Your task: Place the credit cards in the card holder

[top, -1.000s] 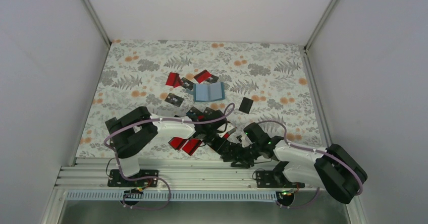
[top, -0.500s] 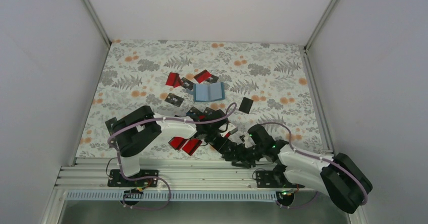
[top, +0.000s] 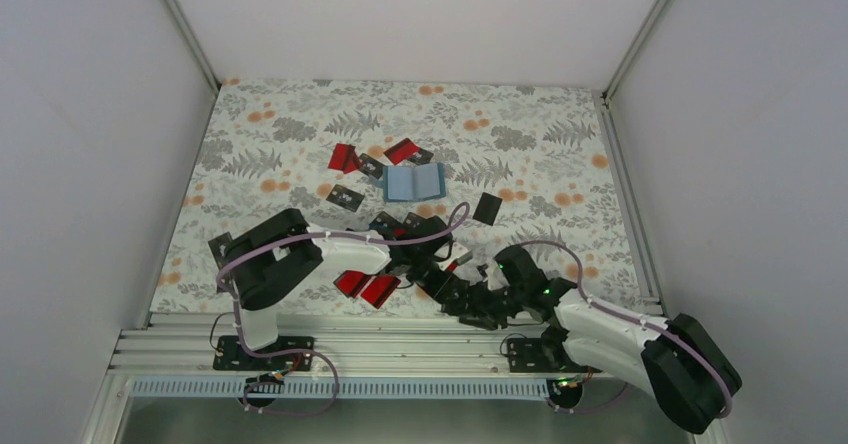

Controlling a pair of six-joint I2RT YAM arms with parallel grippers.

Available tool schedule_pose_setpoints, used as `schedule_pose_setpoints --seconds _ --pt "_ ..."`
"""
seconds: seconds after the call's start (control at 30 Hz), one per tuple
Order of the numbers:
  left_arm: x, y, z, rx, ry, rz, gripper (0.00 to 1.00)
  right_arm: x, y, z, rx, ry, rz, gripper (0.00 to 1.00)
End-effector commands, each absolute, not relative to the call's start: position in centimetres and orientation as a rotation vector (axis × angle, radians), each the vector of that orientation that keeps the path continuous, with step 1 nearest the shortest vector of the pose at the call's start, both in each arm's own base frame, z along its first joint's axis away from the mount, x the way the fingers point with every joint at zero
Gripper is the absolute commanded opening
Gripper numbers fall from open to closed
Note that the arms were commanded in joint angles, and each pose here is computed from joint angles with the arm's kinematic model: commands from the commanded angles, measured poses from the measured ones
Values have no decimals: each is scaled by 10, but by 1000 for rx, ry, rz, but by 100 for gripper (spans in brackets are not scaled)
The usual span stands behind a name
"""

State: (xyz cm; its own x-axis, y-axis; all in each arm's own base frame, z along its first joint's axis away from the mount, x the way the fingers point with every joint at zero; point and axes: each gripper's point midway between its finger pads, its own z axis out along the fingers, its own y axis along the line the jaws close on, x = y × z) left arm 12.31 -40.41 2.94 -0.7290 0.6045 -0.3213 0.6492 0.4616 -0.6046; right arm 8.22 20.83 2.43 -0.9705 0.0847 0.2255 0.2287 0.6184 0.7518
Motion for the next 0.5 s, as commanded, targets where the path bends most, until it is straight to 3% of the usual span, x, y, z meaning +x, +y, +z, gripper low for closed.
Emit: schedule_pose_setpoints --seconds 0.0,0.13,0.47 --pt "94 -415 37 1241 2599 -1311 42 122 214 44 -256 -2823 -1409 43" --pt "101 -415 48 1232 2568 -1275 42 107 205 49 -195 -2828 -1299 45" --pt "173 -416 71 1078 2535 -946 42 81 183 16 -230 -2804 -1069 49"
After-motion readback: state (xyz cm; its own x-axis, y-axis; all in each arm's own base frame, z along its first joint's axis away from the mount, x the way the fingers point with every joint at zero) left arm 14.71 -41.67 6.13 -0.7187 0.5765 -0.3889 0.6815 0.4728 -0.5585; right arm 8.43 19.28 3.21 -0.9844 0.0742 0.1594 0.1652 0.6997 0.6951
